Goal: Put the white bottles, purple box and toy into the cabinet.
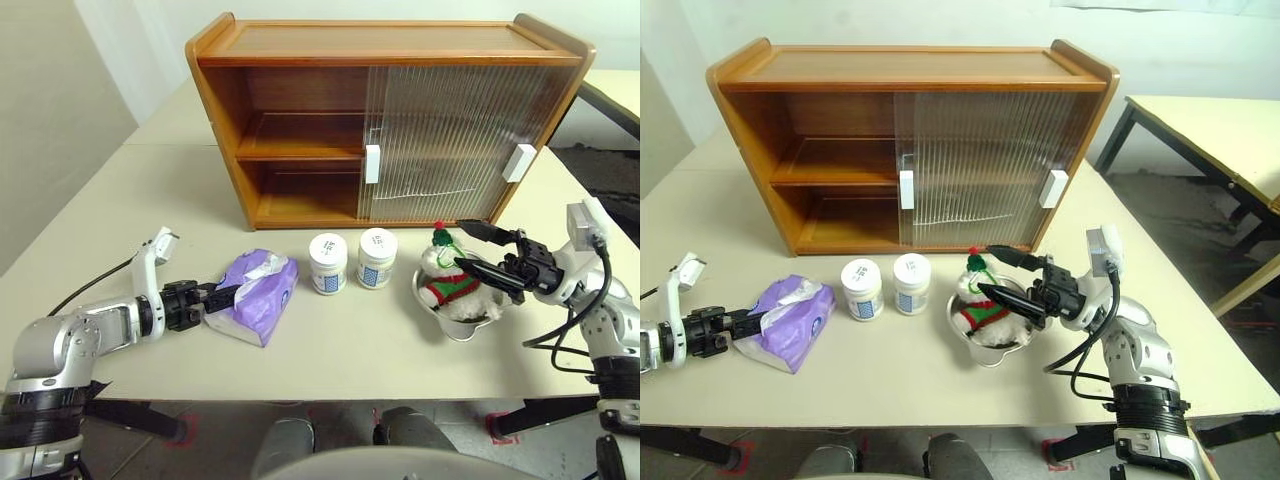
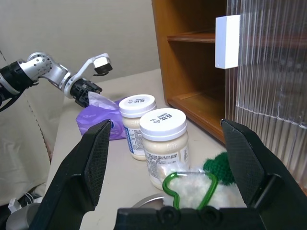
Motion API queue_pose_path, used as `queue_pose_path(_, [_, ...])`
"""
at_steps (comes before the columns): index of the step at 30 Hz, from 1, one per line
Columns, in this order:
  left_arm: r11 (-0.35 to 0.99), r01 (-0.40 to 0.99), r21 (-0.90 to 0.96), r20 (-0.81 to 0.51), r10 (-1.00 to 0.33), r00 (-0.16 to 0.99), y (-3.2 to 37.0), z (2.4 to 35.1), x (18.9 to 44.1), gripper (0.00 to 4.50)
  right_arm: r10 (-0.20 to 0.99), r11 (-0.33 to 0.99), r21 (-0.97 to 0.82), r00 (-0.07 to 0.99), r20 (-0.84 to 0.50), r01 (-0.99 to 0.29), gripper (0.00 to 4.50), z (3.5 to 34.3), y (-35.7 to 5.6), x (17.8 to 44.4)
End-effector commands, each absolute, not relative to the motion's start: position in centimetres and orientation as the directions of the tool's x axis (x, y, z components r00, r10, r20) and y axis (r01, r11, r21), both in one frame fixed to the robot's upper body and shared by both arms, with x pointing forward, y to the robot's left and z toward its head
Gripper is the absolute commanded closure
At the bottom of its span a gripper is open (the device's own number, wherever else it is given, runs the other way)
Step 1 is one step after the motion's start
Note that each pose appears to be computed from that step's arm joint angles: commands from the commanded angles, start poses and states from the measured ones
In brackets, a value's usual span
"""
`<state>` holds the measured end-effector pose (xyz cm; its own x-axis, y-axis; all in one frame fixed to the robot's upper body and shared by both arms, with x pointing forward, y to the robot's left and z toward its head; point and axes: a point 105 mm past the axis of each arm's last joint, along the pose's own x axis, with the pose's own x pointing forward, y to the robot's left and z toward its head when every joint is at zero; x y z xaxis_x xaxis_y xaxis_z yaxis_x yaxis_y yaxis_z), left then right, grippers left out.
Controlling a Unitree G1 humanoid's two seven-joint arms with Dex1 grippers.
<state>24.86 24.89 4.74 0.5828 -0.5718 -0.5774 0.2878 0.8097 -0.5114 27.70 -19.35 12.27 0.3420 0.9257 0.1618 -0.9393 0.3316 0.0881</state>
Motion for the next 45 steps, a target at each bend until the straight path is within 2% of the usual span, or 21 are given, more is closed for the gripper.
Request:
queue_pose_path(1, [0.812,0.23,-0.536,-0.6,-0.558,0.573,25.3,3.6,24.4,0.96,0.93,0.33,0.075,0.338,0.144,-0.941,0.0,12.3,-19.3,27.8])
queue_pose_path(3, [0.806,0.233,-0.544,-0.578,-0.562,0.591,25.4,3.9,24.6,1.67,0.93,0.329,0.076,0.337,0.145,-0.941,0.0,12.3,-19.3,27.8])
queue_pose_path(6, [0.761,0.262,-0.593,-0.441,-0.58,0.685,25.4,6.2,26.0,2.79,0.93,0.328,0.075,0.336,0.148,-0.942,0.0,12.2,-19.2,27.9])
queue_pose_path(11, [0.712,0.303,-0.633,-0.311,-0.593,0.743,25.1,8.3,26.6,4.49,0.929,0.318,0.087,0.328,0.171,-0.944,0.0,12.4,-18.9,27.6])
queue_pose_path(17, [0.651,0.379,-0.658,-0.148,-0.605,0.782,23.9,12.3,27.2,4.49,0.926,0.3,0.09,0.313,0.21,-0.95,0.0,12.9,-18.4,26.8])
queue_pose_path(23, [0.555,0.491,-0.672,0.056,-0.623,0.78,21.8,16.8,28.4,4.49,0.93,0.297,0.103,0.312,0.196,-0.949,0.0,12.6,-18.1,26.4])
queue_pose_path(28, [0.505,0.534,-0.678,0.174,-0.596,0.784,20.9,19.3,29.6,4.49,0.929,0.301,0.104,0.317,0.19,-0.948,0.0,12.8,-18.3,26.3])
queue_pose_path(36, [0.537,0.512,-0.67,0.262,-0.474,0.841,19.0,22.6,33.8,4.49,0.917,0.299,0.118,0.319,0.24,-0.947,0.0,13.6,-18.1,25.9])
queue_pose_path(45, [0.572,0.411,-0.71,0.28,-0.307,0.91,18.9,22.6,36.6,4.49,0.904,0.298,0.137,0.325,0.277,-0.945,0.0,13.7,-16.9,25.5])
